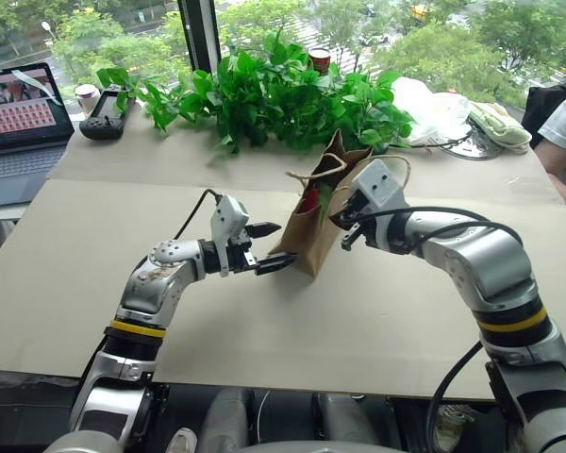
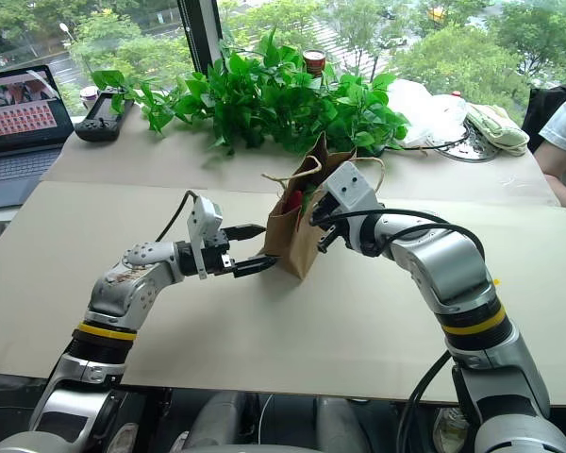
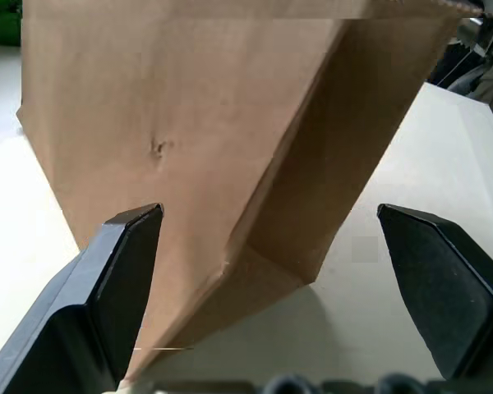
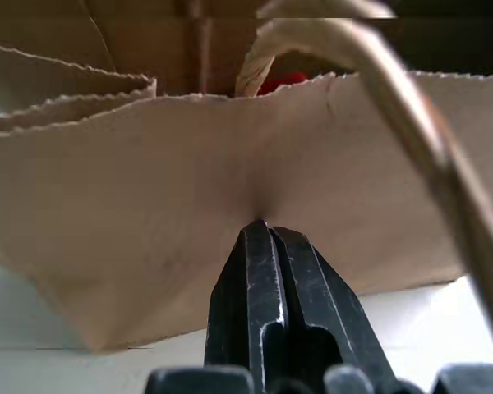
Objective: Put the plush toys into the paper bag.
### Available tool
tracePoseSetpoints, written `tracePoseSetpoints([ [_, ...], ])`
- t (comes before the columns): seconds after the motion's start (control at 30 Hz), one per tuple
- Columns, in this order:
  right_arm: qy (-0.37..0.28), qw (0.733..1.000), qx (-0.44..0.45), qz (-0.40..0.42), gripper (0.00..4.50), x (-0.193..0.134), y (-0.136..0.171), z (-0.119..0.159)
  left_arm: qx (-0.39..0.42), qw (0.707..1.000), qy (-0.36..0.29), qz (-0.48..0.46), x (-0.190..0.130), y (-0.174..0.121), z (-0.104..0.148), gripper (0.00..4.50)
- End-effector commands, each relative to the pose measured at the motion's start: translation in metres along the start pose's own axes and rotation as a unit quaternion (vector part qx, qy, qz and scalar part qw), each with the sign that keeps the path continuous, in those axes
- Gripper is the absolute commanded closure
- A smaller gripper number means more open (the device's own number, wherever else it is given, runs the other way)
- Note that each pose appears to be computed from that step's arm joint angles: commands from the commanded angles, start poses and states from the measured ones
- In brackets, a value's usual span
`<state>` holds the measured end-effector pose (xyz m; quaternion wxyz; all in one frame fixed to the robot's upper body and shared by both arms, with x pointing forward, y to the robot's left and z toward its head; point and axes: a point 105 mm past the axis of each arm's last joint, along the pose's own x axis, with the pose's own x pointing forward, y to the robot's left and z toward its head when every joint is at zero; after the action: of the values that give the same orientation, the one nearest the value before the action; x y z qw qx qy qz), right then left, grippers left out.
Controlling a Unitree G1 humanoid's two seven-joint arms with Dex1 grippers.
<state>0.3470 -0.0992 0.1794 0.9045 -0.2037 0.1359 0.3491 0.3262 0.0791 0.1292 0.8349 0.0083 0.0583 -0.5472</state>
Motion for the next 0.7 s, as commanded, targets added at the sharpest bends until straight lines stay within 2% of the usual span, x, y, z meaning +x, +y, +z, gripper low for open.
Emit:
tracePoseSetpoints([
  [0.03, -0.029, 0.999, -0.014, -0.011, 4.46, -0.002, -0.002, 0.019, 0.041, 0.999, -0.016, -0.003, 0.003, -0.008, 0.018, 0.0],
  [0.37, -0.034, 0.999, -0.001, -0.005, 4.46, 0.008, 0.005, 0.021, 0.055, 0.997, -0.029, 0.052, 0.01, 0.004, 0.024, 0.0],
  [0.7, -0.04, 0.999, 0.003, 0.001, 4.46, 0.012, 0.01, 0.025, 0.074, 0.987, -0.047, 0.131, 0.036, 0.021, 0.023, 0.0],
])
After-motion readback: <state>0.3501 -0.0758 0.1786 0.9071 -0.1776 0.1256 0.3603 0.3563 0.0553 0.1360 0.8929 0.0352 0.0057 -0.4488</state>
